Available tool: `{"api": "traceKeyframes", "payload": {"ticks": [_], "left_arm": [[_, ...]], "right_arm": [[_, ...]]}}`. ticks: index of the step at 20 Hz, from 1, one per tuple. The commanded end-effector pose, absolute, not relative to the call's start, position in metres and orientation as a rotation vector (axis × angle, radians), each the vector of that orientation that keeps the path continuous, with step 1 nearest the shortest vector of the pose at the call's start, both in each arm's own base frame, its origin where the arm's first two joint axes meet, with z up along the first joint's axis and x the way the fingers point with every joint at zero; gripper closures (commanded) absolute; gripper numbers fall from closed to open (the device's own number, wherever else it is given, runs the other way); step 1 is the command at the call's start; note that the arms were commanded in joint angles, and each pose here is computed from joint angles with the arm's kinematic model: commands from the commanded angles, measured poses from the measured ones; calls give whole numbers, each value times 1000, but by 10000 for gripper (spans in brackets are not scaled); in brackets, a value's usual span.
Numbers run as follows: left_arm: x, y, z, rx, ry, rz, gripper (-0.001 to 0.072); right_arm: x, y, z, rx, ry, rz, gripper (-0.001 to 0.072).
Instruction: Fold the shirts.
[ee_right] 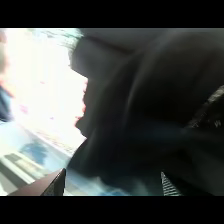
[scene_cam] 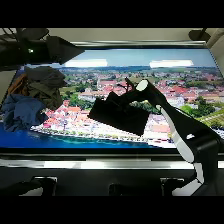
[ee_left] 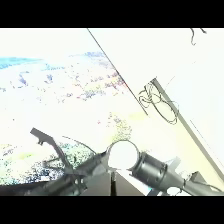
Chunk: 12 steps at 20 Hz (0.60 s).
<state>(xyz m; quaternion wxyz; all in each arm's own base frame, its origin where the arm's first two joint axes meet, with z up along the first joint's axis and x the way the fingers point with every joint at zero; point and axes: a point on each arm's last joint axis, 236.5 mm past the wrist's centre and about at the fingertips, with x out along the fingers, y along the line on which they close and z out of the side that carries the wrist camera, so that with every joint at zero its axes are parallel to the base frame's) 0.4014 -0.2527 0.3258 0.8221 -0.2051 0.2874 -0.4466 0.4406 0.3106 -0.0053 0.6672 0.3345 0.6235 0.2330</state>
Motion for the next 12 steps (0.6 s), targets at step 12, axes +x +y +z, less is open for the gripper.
{"api": "traceKeyframes", "payload": {"ticks": [12], "left_arm": [[402, -236, 317, -334, 613, -876, 676]], "right_arm": [[346, 74, -60, 717, 1620, 90, 95]]}}
